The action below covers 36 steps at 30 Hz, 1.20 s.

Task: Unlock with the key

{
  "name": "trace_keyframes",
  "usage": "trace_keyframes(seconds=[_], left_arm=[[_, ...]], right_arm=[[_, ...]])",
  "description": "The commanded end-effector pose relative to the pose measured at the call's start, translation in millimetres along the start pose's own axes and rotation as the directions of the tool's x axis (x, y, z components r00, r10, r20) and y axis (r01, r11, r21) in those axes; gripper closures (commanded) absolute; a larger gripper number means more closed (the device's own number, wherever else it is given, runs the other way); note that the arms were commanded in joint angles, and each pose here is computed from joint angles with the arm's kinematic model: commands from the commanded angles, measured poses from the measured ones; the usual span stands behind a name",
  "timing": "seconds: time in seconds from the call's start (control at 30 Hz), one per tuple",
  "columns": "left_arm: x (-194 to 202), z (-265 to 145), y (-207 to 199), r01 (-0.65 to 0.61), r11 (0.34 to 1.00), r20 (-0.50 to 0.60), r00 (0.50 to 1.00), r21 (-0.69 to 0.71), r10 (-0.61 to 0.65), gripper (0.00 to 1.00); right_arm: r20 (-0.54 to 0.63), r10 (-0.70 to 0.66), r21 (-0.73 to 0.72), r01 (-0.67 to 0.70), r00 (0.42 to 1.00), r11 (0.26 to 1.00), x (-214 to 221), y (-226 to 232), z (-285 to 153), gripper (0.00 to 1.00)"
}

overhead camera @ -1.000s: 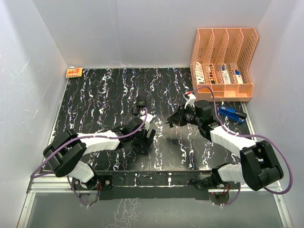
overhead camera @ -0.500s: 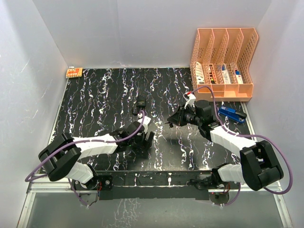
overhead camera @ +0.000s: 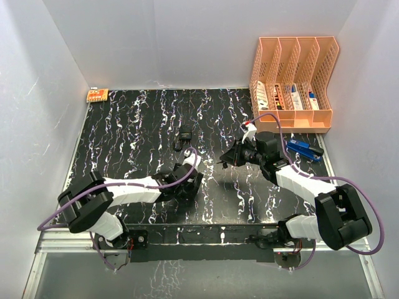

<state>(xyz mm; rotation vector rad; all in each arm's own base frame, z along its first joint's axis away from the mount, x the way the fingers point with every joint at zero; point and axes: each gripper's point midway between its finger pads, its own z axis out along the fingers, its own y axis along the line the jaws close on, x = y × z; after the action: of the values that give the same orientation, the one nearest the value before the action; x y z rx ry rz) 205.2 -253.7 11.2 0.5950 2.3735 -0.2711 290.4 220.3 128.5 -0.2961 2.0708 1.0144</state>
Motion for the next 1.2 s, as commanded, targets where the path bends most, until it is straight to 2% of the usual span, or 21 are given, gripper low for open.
trace_keyframes(seconds=[0.0,0.13,0.2,0.3,0.4,0.43,0.57,0.67,0.77,0.83,0.97,1.03,1.17], left_arm=[[81.4,-4.2,13.5,-0.023,0.999,-0.271,0.962,-0.048,0.009,0.39],[84.0,-5.2,13.4,-0.016,0.999,-0.270,0.963,-0.051,0.002,0.47],[85.9,-5.5,13.6,-0.014,0.999,-0.272,0.962,-0.051,0.000,0.55],[87.9,-4.9,12.1,-0.013,0.999,-0.274,0.962,-0.044,0.000,0.70],[84.7,-2.0,11.2,-0.021,0.999,-0.262,0.965,-0.040,0.009,0.96],[80.5,-0.5,11.1,-0.025,0.999,-0.249,0.969,-0.043,0.014,1.00],[48.1,6.2,7.0,-0.081,0.996,-0.152,0.986,-0.039,0.074,1.00],[6.9,7.4,-4.8,-0.117,0.993,0.003,0.993,0.001,0.117,1.00],[-32.3,-0.9,-18.4,-0.169,0.984,0.171,0.973,0.057,0.158,1.00],[-55.9,-11.6,-29.6,-0.225,0.969,0.294,0.938,0.107,0.185,1.00],[-81.1,-27.7,-40.6,-0.354,0.926,0.495,0.833,0.129,0.249,1.00],[-85.8,-31.4,-44.6,-0.433,0.894,0.548,0.778,0.116,0.307,1.00],[-89.6,-30.6,-51.2,-0.513,0.853,0.602,0.713,0.099,0.359,1.00]], right_arm=[[0.053,-0.049,-0.026,0.050,0.997,0.998,-23.9,9.6,-0.7,1.00],[0.049,-0.050,-0.024,0.051,0.998,0.998,-22.5,8.5,0.1,1.00],[0.047,-0.049,-0.023,0.050,0.998,0.998,-21.9,7.9,0.3,1.00],[0.046,-0.051,-0.021,0.052,0.998,0.998,-22.2,7.2,0.7,1.00],[0.045,-0.056,-0.020,0.057,0.997,0.998,-23.0,7.1,1.1,1.00],[0.044,-0.058,-0.019,0.059,0.997,0.998,-23.3,6.9,1.3,1.00],[0.036,-0.070,-0.002,0.070,0.997,0.998,-22.5,3.9,1.4,1.00],[0.037,-0.075,0.020,0.075,0.996,0.997,-22.3,0.8,-0.3,1.00],[0.051,-0.077,0.028,0.076,0.996,0.997,-24.6,1.9,-3.7,1.00],[0.067,-0.084,0.032,0.082,0.994,0.996,-28.2,3.8,-7.0,1.00],[0.070,-0.086,0.044,0.083,0.994,0.996,-28.9,4.9,-12.2,1.00],[0.070,-0.089,0.042,0.086,0.994,0.995,-28.4,6.3,-14.7,1.00],[0.079,-0.096,0.035,0.093,0.992,0.995,-28.8,10.9,-20.1,1.00]])
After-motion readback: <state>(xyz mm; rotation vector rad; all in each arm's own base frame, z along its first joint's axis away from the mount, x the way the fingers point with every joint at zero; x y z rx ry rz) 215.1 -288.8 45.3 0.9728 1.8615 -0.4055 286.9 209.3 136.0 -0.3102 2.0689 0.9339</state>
